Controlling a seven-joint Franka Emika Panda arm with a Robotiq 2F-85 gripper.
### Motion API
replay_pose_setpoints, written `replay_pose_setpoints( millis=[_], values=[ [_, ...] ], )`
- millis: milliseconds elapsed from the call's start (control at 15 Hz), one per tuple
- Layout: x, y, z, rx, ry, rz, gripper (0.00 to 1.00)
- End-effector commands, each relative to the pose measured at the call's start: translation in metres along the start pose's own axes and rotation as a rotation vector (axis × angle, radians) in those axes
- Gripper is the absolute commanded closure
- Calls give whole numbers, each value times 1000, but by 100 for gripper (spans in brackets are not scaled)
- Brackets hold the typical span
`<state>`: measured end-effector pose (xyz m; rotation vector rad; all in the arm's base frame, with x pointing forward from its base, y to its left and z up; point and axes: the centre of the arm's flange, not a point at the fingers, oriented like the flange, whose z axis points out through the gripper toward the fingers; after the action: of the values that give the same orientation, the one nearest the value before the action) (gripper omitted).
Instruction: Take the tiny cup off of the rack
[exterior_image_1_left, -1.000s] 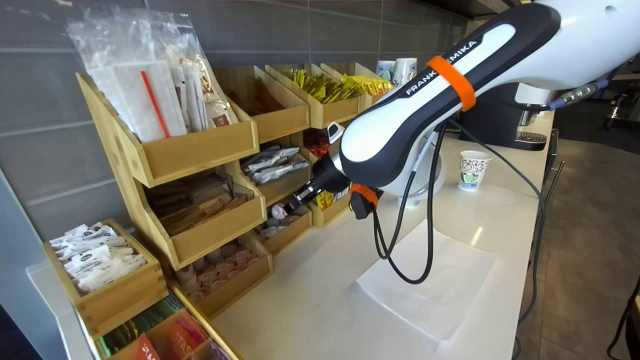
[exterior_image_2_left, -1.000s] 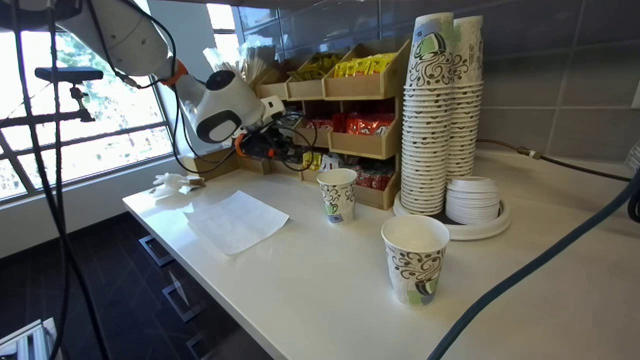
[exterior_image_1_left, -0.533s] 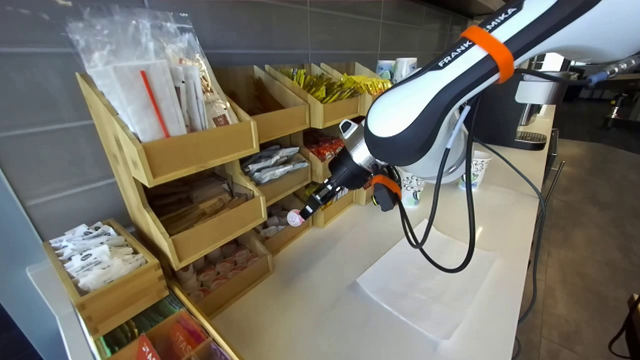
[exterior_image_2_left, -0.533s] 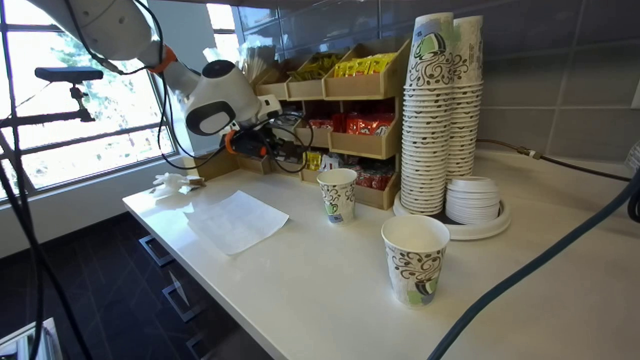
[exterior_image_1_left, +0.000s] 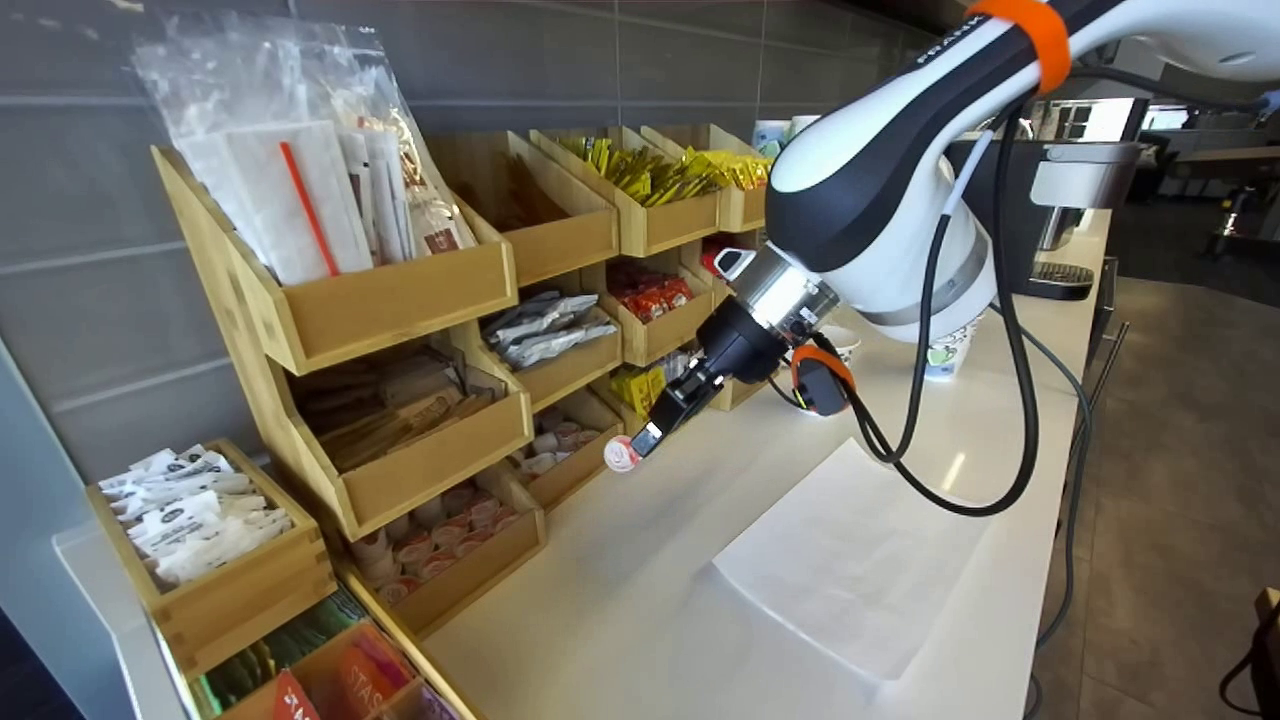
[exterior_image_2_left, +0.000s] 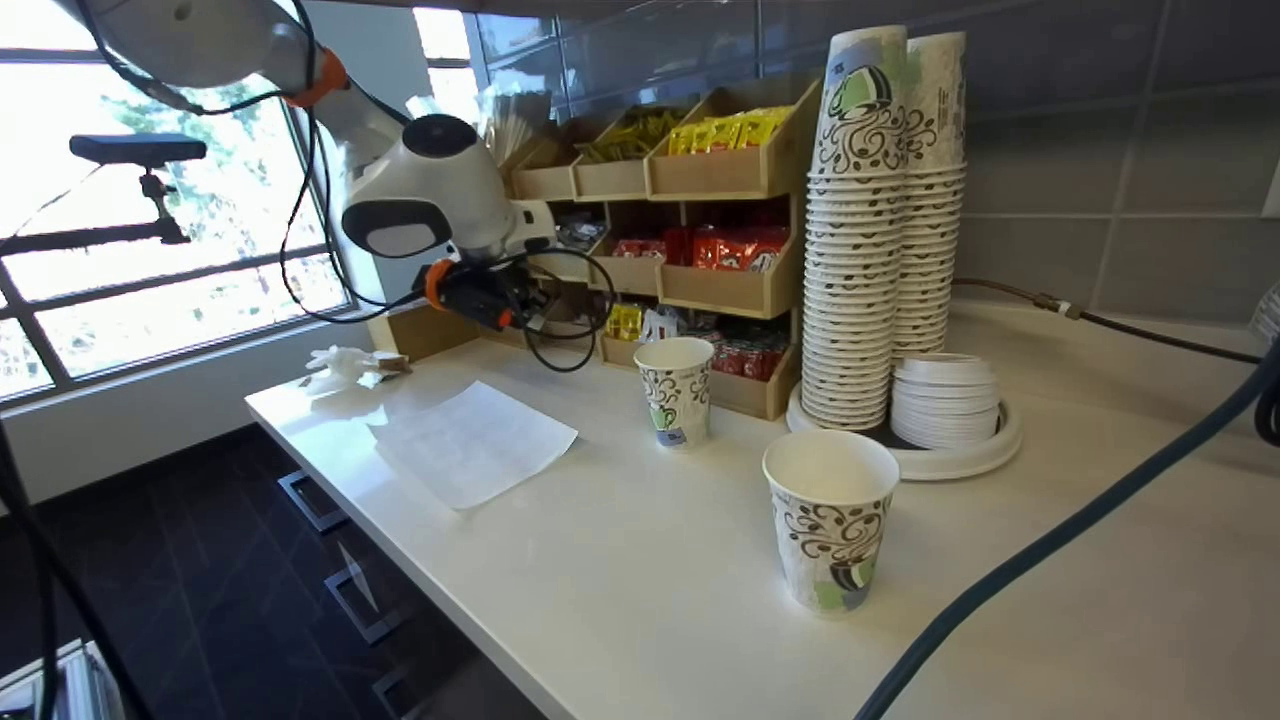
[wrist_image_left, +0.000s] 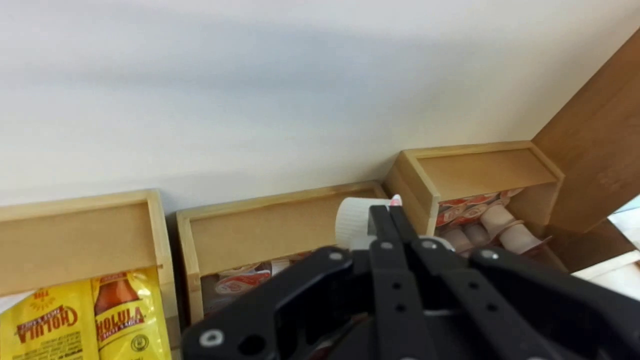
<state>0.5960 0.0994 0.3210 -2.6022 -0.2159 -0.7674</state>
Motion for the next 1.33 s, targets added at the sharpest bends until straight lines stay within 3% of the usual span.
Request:
replay_pose_setpoints(
  millis=[0, 667, 1267],
  values=[
    [-36, 20, -17, 62, -24, 58, 100],
    [-69, 56, -16, 174, -78, 231, 100],
    [-75, 69, -20, 164, -151, 301, 97]
  ],
)
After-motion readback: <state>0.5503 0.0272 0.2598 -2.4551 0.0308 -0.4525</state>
